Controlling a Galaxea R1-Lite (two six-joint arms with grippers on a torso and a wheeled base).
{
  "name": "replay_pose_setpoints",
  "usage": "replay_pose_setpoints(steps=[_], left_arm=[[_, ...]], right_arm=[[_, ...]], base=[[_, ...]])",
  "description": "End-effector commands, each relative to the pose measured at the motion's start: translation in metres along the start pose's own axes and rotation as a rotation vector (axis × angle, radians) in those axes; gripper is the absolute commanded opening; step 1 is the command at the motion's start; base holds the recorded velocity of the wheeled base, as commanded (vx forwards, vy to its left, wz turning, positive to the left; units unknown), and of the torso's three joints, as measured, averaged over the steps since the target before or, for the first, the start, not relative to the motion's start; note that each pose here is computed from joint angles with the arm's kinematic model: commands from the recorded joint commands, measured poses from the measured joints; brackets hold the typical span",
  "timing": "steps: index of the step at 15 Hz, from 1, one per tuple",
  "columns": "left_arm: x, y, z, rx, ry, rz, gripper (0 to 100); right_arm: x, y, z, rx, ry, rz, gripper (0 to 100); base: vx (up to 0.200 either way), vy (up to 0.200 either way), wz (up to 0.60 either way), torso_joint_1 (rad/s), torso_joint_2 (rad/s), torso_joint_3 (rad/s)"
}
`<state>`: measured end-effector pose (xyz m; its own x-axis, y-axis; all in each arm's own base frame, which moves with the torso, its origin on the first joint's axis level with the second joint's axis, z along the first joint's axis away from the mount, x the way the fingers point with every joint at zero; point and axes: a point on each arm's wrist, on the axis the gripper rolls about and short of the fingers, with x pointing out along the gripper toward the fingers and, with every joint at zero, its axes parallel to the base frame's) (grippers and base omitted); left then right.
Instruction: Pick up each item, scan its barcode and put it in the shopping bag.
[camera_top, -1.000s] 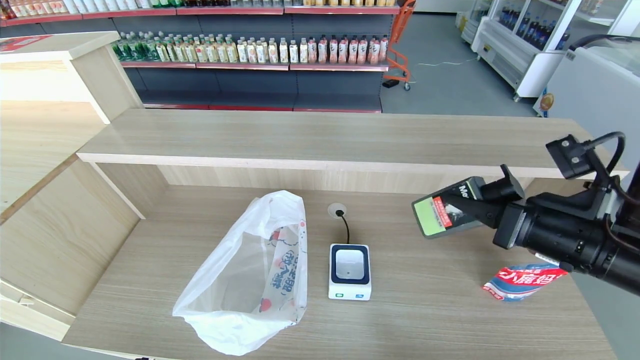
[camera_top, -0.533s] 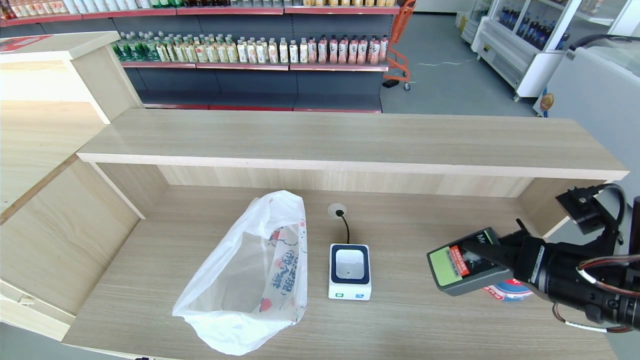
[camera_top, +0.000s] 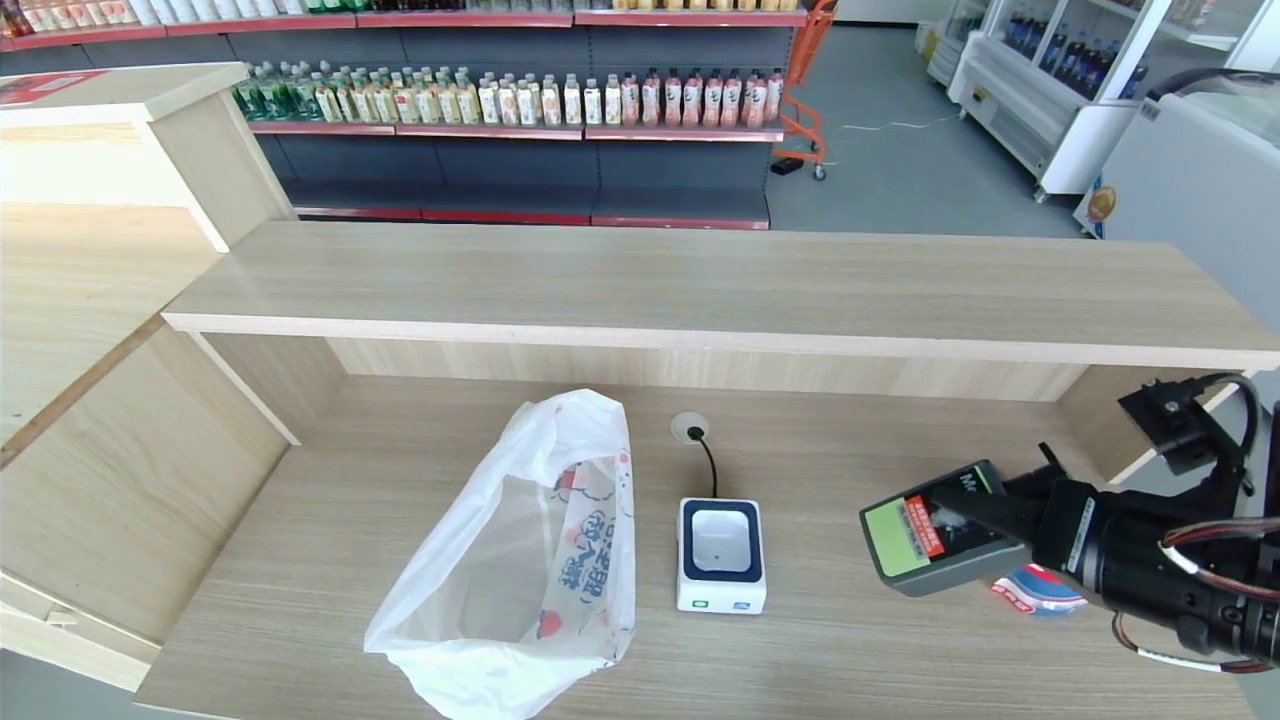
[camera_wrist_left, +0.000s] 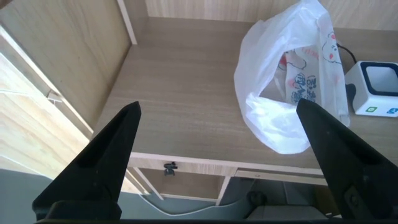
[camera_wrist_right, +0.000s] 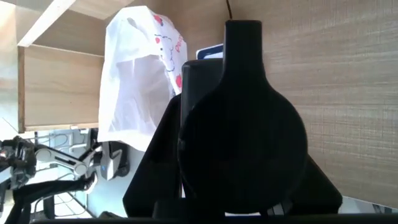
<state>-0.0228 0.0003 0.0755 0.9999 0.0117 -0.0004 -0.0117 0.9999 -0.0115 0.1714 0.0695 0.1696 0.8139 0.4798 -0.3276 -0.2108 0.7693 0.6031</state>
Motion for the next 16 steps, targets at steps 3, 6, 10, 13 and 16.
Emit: replay_pose_setpoints(steps=[3,6,10,13,16], left_arm=[[0.0,0.0,0.0,0.001,0.0,0.001,100],[0.0,0.0,0.0,0.004,0.0,0.001,100],[0.0,0.0,0.0,0.005,0.0,-0.001,100],[0.0,0.0,0.0,0.005,0.0,-0.001,100],[0.0,0.0,0.0,0.005,0.0,0.001,100]], right_arm=[[0.008,-0.014,-0.011,-0.069,0.041,-0.122,0],[0.029,-0.021,-0.011,-0.144,0.06,-0.191,0],[0.077,-0.027,-0.006,-0.218,0.084,-0.193,0],[0.105,-0.035,-0.01,-0.31,0.081,-0.18,0],[0.124,-0.045,-0.018,-0.336,0.083,-0.176,0]], base=[[0.0,0.2,0.0,0.001,0.01,0.002],[0.0,0.2,0.0,0.001,0.0,0.002],[0.0,0.0,0.0,0.0,0.0,0.0],[0.0,0.0,0.0,0.0,0.0,0.0],[0.0,0.0,0.0,0.0,0.0,0.0]])
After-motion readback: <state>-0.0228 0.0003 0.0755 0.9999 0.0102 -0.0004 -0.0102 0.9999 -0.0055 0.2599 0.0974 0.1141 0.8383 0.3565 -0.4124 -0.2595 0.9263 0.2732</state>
